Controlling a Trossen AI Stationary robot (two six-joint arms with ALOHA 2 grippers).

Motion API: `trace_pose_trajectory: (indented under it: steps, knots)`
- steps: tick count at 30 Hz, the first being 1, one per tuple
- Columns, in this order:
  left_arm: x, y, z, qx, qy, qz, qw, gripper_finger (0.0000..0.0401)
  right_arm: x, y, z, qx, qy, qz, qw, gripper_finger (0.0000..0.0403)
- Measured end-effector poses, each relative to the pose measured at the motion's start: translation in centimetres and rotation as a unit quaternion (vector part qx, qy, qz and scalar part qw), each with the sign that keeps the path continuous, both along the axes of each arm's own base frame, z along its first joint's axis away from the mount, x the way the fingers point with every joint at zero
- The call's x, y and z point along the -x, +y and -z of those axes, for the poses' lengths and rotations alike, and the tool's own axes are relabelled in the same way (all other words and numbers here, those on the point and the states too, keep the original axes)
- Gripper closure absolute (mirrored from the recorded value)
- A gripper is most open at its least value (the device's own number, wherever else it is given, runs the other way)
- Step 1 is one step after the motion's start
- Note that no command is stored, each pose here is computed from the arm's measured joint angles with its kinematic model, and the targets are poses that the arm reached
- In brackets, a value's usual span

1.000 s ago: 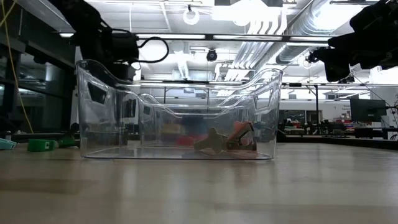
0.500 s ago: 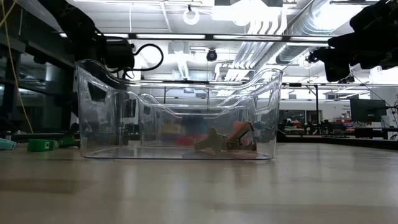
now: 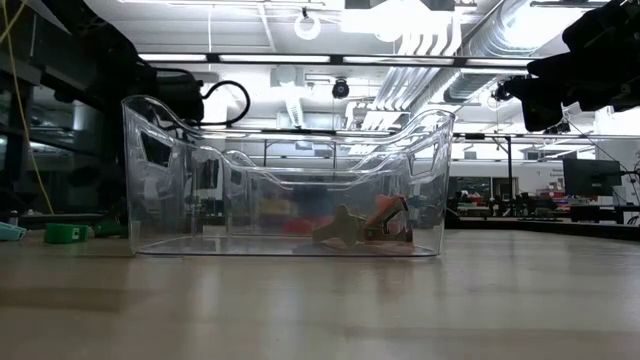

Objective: Pick and place Stapler, Stapler remover, tape
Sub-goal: Put the black stapler into the middle transparent bin

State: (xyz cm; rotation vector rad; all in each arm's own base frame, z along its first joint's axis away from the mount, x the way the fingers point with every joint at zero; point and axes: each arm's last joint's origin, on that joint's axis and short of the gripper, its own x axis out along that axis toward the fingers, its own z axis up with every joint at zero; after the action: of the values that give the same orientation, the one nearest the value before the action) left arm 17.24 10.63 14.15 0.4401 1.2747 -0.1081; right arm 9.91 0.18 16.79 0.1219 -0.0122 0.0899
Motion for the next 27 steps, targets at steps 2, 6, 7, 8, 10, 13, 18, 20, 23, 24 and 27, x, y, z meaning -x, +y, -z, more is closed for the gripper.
trace_pose_trajectory:
  steps: [2, 6, 7, 8, 10, 13, 18, 20, 23, 24, 27]
  knots:
    - [0.08, -0.05, 0.13, 0.002, 0.001, -0.001, 1.000, 0.0128, 0.00, 0.00, 0.00, 0.000, 0.000, 0.000, 1.000, 0.0226]
    - [0.12, -0.15, 0.20, 0.018, -0.004, -0.008, 1.000, 0.0128, 0.00, 0.00, 0.00, 0.000, 0.000, 0.000, 1.000, 0.0226]
    - [0.13, -0.16, 0.21, 0.022, -0.005, -0.019, 1.000, 0.0128, 0.00, 0.00, 0.00, 0.000, 0.000, 0.000, 1.000, 0.0226]
    - [0.14, -0.16, 0.23, 0.027, -0.007, -0.033, 0.999, 0.0128, 0.00, 0.00, 0.00, 0.000, 0.000, 0.000, 1.000, 0.0226]
    - [0.17, -0.17, 0.26, 0.040, -0.011, -0.069, 0.997, 0.0128, 0.00, 0.00, 0.00, 0.000, 0.000, 0.000, 1.000, 0.0226]
    - [0.22, -0.22, 0.32, 0.066, -0.021, -0.139, 0.988, 0.0128, 0.00, 0.00, -0.01, 0.000, 0.000, 0.000, 1.000, 0.0226]
    - [0.23, -0.29, 0.37, 0.102, -0.034, -0.229, 0.967, 0.0128, 0.00, 0.00, 0.00, 0.000, 0.000, 0.000, 1.000, 0.0226]
    - [0.22, -0.31, 0.37, 0.112, -0.038, -0.248, 0.962, 0.0128, 0.00, 0.00, -0.01, 0.000, 0.000, 0.000, 1.000, 0.0226]
    - [0.19, -0.34, 0.37, 0.123, -0.042, -0.264, 0.956, 0.0128, 0.00, 0.00, 0.00, 0.000, 0.000, 0.000, 1.000, 0.0226]
    - [0.18, -0.34, 0.37, 0.124, -0.043, -0.269, 0.954, 0.0128, 0.00, 0.00, -0.01, 0.000, 0.000, 0.000, 1.000, 0.0226]
    - [0.17, -0.34, 0.36, 0.126, -0.044, -0.273, 0.953, 0.0128, 0.00, 0.00, -0.01, 0.000, 0.000, 0.000, 1.000, 0.0226]
